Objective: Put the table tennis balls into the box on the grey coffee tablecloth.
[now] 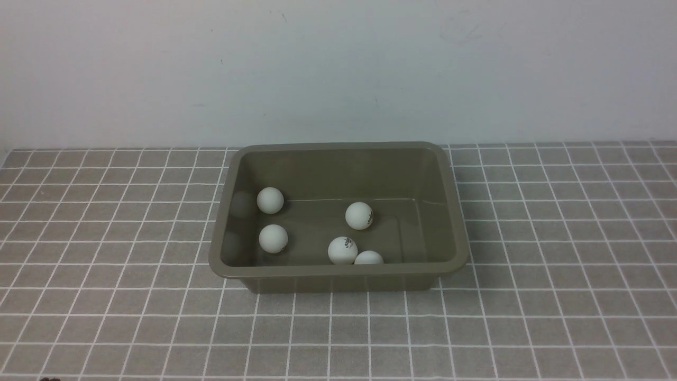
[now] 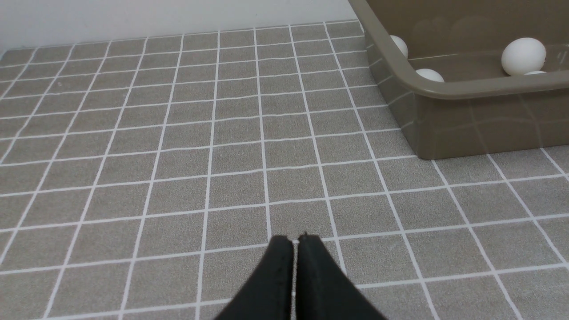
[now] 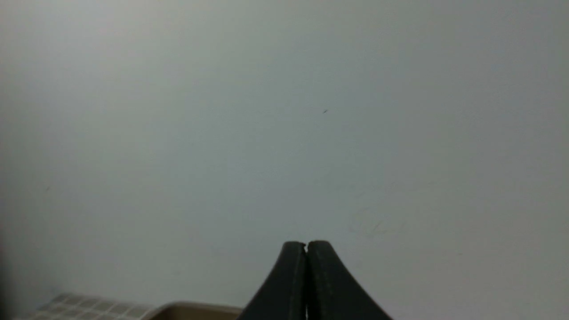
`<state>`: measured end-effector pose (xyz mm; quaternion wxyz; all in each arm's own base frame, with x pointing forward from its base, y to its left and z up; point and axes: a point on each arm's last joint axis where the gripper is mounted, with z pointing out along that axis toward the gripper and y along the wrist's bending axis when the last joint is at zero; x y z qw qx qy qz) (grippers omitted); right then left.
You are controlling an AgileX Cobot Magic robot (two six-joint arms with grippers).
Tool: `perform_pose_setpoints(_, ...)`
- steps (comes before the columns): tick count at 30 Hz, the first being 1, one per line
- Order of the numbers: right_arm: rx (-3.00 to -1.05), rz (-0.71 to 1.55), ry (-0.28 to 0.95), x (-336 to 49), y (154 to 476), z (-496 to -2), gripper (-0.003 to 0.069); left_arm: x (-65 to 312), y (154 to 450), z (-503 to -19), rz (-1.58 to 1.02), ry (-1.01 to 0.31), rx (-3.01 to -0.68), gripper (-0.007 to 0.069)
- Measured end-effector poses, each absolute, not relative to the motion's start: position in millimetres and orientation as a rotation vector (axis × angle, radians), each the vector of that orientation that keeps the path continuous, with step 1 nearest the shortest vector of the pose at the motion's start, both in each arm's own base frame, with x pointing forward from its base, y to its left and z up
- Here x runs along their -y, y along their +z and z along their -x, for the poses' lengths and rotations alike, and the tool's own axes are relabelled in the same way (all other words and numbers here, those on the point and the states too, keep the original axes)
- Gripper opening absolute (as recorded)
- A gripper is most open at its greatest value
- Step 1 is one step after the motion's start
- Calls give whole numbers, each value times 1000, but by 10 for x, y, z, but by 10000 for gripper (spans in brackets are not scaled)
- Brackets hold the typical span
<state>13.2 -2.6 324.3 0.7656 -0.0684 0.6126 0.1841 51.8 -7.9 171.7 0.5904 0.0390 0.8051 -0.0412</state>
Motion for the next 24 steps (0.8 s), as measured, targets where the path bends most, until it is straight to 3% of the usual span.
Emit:
perform_pose_setpoints(10, -1430, 311, 319, -118, 2849, -280, -13, 79, 1717, -518, -91, -96, -1874, -5)
perform_pose_setpoints(16, -1654, 177, 36, -54, 2220, -483, -13, 79, 1717, -518, -91, -96, -1874, -5)
perform_pose_setpoints(20, -1801, 89, -51, 1, 1805, -535, -13, 79, 1717, -518, -91, -96, -1874, -5)
perform_pose_setpoints(24, -1795, 55, -73, 18, 1806, -538, -13, 79, 1717, -518, -91, -96, -1874, -5)
